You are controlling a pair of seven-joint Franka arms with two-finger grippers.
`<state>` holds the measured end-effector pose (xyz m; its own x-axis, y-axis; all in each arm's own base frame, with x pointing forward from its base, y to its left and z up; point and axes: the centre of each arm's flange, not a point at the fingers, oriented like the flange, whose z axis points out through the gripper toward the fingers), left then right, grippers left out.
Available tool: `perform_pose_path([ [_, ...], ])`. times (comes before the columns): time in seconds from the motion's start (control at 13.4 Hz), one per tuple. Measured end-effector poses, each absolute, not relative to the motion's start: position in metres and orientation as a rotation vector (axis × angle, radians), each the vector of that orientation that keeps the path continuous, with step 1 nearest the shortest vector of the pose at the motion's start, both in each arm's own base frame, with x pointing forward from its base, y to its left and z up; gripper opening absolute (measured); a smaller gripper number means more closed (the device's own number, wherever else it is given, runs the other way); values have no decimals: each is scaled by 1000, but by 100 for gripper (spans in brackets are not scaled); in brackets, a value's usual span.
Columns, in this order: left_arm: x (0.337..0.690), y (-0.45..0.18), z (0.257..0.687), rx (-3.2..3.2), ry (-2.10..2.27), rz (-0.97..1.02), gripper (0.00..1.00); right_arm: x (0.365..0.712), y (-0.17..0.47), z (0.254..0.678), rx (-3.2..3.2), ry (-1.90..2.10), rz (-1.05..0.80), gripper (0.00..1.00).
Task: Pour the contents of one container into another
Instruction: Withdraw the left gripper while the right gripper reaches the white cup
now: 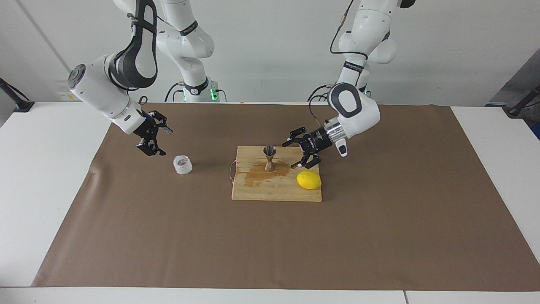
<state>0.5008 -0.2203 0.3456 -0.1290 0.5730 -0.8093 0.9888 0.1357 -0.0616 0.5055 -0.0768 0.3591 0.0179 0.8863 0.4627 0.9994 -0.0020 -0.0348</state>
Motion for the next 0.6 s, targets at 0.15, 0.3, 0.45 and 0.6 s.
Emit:
perform_pose_path([
  [0.15, 516, -188, 361, 1614, 1769, -813, 100, 507, -80, 347, -1934, -1929, -503, 100],
  [0.3, 535, -151, 385, 1736, 1747, -782, 100, 508, -83, 336, -1924, -1936, -525, 100],
  [0.45, 553, -114, 418, 1853, 1723, -731, 100, 507, -87, 325, -1920, -1929, -517, 100],
  [0.6, 566, -87, 445, 1969, 1715, -647, 100, 505, -90, 316, -1909, -1931, -511, 100],
])
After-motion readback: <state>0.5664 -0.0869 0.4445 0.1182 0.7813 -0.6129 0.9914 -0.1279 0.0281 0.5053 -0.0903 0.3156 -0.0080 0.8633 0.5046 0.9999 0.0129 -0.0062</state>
